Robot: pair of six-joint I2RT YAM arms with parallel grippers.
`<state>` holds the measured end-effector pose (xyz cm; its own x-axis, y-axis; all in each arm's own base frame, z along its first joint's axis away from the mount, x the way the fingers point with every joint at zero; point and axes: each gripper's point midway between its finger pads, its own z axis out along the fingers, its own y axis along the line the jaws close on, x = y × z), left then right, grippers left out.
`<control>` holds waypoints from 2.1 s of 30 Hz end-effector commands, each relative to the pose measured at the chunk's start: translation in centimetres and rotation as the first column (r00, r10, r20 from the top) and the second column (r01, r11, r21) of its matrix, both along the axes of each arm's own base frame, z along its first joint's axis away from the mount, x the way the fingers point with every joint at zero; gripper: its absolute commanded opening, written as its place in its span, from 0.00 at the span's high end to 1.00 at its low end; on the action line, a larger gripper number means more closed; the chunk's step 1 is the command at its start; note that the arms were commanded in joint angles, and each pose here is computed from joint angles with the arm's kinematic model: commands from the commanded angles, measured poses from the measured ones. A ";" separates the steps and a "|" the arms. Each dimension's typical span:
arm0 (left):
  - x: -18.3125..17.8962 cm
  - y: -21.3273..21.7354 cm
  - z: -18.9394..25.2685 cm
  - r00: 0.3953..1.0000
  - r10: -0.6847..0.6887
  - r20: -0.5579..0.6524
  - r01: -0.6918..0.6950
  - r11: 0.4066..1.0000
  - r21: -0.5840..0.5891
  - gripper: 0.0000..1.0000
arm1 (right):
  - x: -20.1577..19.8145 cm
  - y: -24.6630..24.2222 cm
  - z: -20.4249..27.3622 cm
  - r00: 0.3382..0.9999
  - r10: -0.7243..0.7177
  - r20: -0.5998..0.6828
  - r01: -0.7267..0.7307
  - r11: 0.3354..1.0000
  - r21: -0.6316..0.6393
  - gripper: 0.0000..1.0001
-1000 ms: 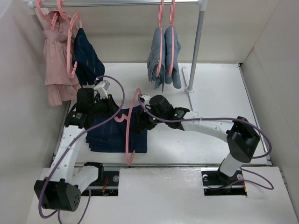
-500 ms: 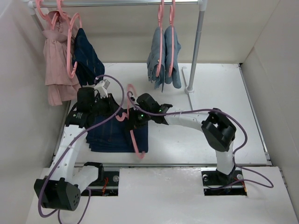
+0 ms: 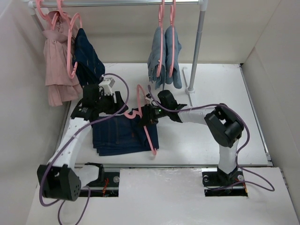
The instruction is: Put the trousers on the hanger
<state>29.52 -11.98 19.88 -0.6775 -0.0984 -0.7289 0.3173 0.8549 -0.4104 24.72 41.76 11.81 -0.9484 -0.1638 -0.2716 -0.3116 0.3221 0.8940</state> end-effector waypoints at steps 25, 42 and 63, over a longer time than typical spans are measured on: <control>0.8 -0.2 7.4 0.996 0.032 0.082 -0.008 0.964 -0.267 0.00 | -1.3 -0.5 3.1 0.986 0.104 0.127 -0.126 0.976 0.180 1.00; -5.9 -2.8 -8.2 0.930 -0.022 -0.367 -0.016 0.995 -0.100 0.25 | -0.5 -1.3 6.5 0.984 0.067 0.162 -0.118 0.937 0.328 1.00; -4.3 -6.4 -12.7 0.875 -0.143 -0.463 0.121 0.990 -0.077 0.97 | -1.9 -0.7 6.8 0.991 0.077 0.105 -0.113 0.909 0.401 1.00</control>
<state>24.91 -17.95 5.90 -0.9620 -0.0174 -0.2725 0.1428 0.8185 -0.5564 23.57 40.83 15.89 -0.9491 -0.1114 -0.2946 -0.2972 0.0065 0.9548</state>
